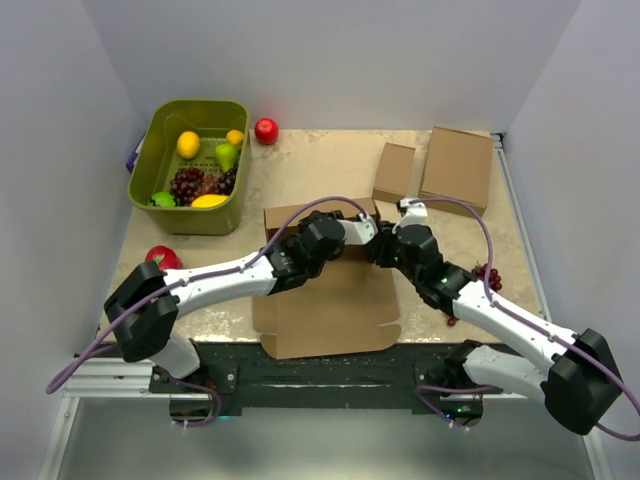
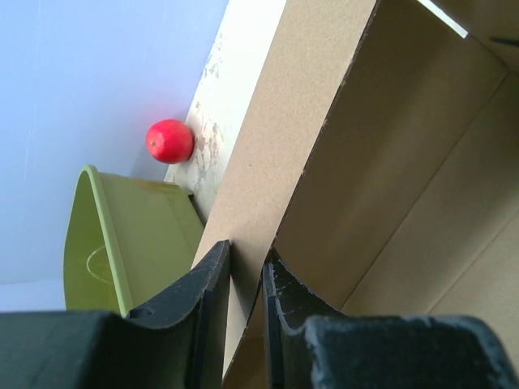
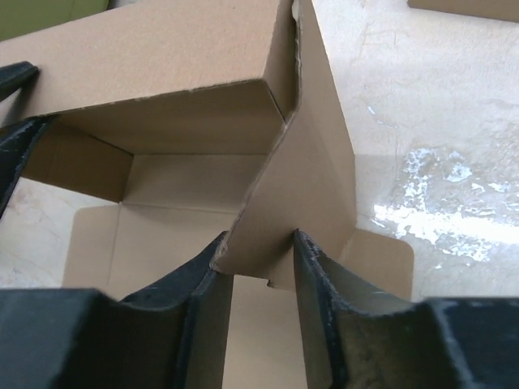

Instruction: Fold the paper box

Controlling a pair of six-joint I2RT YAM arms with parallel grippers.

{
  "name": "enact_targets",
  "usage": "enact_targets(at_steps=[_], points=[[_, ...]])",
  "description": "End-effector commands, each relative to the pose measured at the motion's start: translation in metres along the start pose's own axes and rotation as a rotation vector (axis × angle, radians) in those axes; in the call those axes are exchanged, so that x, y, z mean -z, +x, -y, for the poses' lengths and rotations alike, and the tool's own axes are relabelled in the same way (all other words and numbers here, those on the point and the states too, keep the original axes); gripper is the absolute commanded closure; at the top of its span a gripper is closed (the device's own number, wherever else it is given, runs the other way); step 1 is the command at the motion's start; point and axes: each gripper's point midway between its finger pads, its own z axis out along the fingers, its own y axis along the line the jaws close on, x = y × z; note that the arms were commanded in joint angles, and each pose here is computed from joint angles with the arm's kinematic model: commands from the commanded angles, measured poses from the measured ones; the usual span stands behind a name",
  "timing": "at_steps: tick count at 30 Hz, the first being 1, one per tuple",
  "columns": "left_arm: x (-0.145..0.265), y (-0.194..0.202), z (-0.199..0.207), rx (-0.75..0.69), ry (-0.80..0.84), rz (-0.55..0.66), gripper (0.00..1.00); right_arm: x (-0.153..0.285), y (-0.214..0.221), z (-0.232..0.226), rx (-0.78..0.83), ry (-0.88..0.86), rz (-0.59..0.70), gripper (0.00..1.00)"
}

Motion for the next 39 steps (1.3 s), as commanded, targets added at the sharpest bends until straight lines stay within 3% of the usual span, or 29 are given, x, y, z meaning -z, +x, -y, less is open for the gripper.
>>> enact_targets(at_steps=[1, 7, 14, 19, 31, 39], points=[[0.009, 0.014, 0.053, -0.089, 0.165, 0.022, 1.0, 0.014, -0.03, 0.008, -0.031, 0.075, 0.099, 0.48], [0.009, 0.02, 0.054, -0.118, 0.151, 0.003, 1.0, 0.053, -0.06, 0.022, -0.004, 0.13, 0.187, 0.29], [0.011, 0.018, 0.051, -0.111, 0.146, 0.012, 1.0, 0.078, -0.089, 0.064, -0.051, 0.259, 0.28, 0.26], [0.012, 0.017, 0.049, -0.109, 0.144, 0.018, 1.0, 0.054, -0.066, 0.081, -0.055, 0.26, 0.193, 0.28], [0.014, 0.02, 0.054, -0.15, 0.156, 0.014, 1.0, 0.019, -0.016, 0.051, 0.033, 0.011, 0.045, 0.28], [0.016, 0.02, 0.062, -0.169, 0.175, 0.019, 1.0, 0.005, -0.017, 0.037, 0.045, -0.084, 0.075, 0.2]])
